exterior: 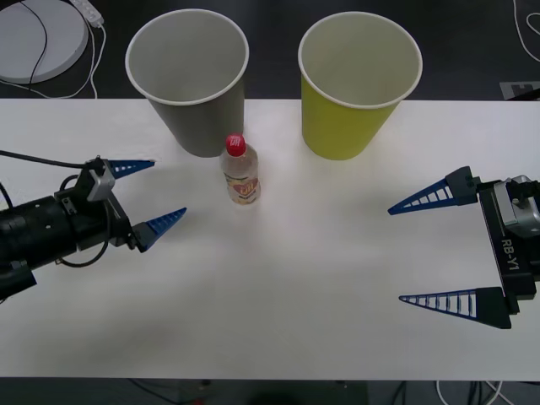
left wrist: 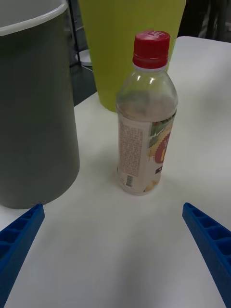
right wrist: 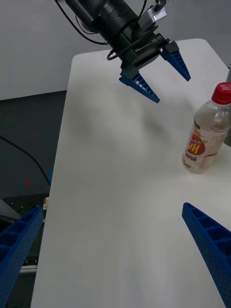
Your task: Put the can into the green bin and the plastic bottle into the gray bin
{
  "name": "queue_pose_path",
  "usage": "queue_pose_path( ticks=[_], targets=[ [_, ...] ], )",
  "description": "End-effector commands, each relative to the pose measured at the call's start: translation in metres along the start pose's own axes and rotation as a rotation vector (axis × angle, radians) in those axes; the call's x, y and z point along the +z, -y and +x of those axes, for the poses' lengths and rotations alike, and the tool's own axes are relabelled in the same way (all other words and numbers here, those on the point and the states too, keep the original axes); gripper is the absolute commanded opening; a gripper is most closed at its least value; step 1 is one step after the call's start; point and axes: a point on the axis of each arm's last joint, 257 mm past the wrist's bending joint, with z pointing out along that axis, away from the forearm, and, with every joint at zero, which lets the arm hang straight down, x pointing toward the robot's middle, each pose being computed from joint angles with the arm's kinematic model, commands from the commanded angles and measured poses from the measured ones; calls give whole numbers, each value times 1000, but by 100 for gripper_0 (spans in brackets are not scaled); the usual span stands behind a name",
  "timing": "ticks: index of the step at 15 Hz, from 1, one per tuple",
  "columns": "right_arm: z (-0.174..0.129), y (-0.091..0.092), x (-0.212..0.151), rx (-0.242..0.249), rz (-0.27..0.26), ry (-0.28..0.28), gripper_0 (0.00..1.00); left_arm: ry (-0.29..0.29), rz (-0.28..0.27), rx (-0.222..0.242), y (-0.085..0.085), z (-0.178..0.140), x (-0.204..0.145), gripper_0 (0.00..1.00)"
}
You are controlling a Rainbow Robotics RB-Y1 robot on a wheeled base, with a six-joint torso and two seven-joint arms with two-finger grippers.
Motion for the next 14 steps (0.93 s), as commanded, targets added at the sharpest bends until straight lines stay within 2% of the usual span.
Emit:
queue_pose_path(
  ticks=[1,4,7,14],
  targets=[
    [0,0,0,0,0,0,100,24,0,-4,11,-6,17,100],
    [0,0,0,0,0,0,100,39,15,9,18,-15,32,100],
    [0,0,0,0,0,0,100,35,26,3,24,-16,47,100],
    [0,0,0,0,0,0,100,37,29,15,26,-22,62,100]
  ],
)
